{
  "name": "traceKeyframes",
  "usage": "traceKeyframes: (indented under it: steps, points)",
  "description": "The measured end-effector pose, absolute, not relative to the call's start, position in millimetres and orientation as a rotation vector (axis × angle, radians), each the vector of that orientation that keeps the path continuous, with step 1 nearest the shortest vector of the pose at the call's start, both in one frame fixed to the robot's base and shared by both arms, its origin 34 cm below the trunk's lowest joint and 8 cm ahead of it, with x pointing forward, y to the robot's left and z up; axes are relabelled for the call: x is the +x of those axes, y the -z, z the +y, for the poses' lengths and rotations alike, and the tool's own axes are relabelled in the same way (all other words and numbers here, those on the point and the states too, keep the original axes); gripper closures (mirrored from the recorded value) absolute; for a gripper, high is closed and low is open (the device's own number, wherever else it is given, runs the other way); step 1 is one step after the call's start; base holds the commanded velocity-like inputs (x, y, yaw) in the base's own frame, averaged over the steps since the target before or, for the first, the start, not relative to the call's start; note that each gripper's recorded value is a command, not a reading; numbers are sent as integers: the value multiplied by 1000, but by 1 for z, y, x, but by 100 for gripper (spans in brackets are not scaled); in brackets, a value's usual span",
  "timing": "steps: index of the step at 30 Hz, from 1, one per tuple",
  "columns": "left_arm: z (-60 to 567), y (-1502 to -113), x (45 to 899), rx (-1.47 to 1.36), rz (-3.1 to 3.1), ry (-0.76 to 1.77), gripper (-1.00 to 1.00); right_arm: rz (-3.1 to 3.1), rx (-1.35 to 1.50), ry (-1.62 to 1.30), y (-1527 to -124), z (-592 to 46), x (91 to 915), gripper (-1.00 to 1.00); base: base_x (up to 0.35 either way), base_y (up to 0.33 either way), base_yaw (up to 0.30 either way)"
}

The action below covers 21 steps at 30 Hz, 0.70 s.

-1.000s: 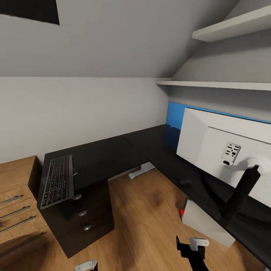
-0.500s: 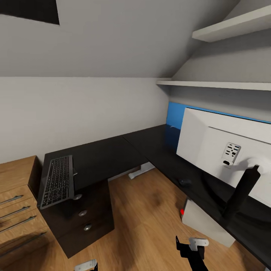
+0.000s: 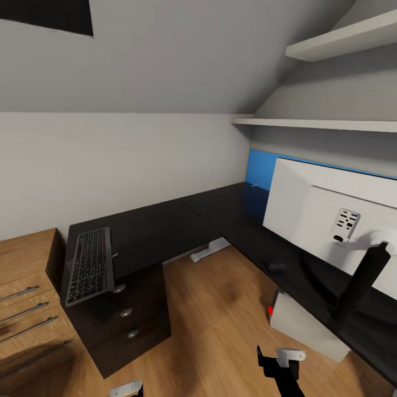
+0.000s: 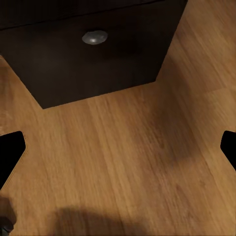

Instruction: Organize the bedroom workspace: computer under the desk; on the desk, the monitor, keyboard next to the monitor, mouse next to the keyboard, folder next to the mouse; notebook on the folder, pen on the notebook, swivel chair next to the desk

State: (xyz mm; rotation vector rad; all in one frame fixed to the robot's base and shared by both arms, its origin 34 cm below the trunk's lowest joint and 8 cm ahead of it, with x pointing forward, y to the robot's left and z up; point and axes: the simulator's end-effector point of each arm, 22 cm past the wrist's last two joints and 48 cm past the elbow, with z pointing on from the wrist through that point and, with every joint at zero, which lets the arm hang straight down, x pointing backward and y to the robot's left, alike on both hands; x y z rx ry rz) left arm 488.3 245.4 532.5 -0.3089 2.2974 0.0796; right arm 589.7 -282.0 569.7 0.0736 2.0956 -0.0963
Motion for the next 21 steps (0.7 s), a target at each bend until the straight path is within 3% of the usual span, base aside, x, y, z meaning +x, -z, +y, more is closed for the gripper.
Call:
traceKeyframes:
  steps: [7,21]
  points:
    - [245,-532,488,-309,2298,-79,-100,2095,74,97,-570,-282,590,-100,0,177,0]
    - [245,-532,488,-307,2298,-78,-100,2094,75,99,-570,-284,590,-100,0,20,0]
